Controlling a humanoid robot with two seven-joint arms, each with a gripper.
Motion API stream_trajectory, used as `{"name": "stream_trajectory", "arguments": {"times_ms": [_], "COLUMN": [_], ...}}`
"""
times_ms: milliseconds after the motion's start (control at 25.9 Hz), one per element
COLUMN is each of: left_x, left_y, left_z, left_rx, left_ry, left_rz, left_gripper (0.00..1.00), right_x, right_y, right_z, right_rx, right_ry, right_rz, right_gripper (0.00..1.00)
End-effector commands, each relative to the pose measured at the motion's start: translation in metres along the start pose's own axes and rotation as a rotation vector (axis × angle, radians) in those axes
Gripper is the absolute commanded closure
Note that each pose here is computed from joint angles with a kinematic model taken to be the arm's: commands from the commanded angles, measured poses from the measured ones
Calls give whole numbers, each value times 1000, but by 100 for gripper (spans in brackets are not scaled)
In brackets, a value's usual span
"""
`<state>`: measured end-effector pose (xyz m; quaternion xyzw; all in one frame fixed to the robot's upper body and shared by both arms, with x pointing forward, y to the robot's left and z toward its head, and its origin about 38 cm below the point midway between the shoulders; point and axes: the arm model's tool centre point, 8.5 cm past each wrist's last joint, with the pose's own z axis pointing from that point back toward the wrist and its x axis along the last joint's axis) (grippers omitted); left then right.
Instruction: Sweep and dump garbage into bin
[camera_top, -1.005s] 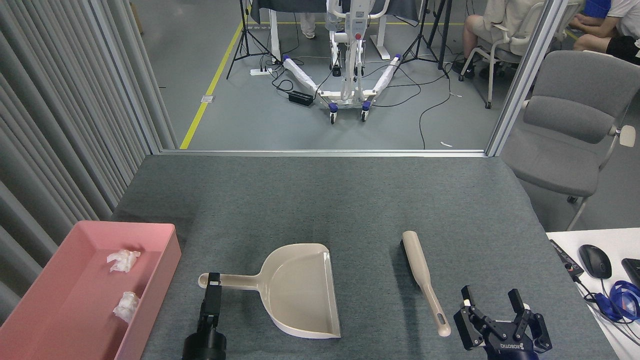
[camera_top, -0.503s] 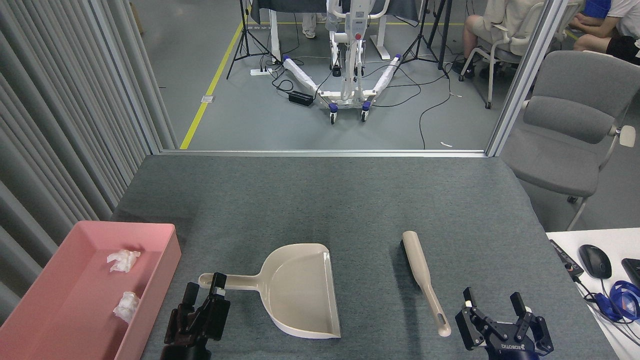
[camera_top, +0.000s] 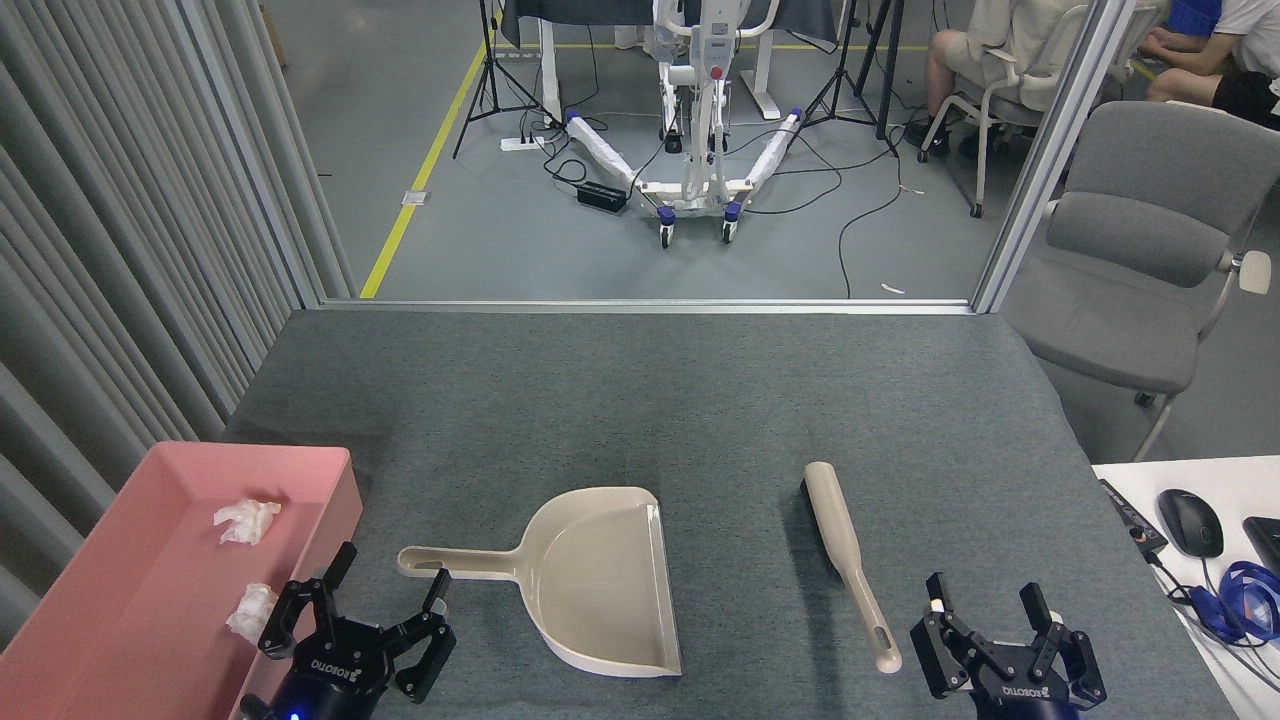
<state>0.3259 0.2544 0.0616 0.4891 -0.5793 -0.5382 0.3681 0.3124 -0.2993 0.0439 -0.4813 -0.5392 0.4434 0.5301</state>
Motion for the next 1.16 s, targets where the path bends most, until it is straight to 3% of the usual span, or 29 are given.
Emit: {"name": "stream_trajectory", "arguments": {"times_ms": [0,116,387,1121], "left_x": [-9,-20,-64,-57], "left_y": [-9,-14,5,-10], "left_z": [-4,-4,-3,4], "left_rx": [-31,-48,-10,-69], "left_ry": [25,45,47,-2], "left_rz": [-20,-35,-25,8], "left_gripper": [1,1,1,1], "right_x": [0,1,5,7], "right_y": [1,3,5,7], "right_z": [1,2,4,4], "right_rx": [3,8,12,13], "right_ry": [0,0,1,5], "right_rz": [-1,-1,-14,-20], "right_gripper": [2,2,2,2]}}
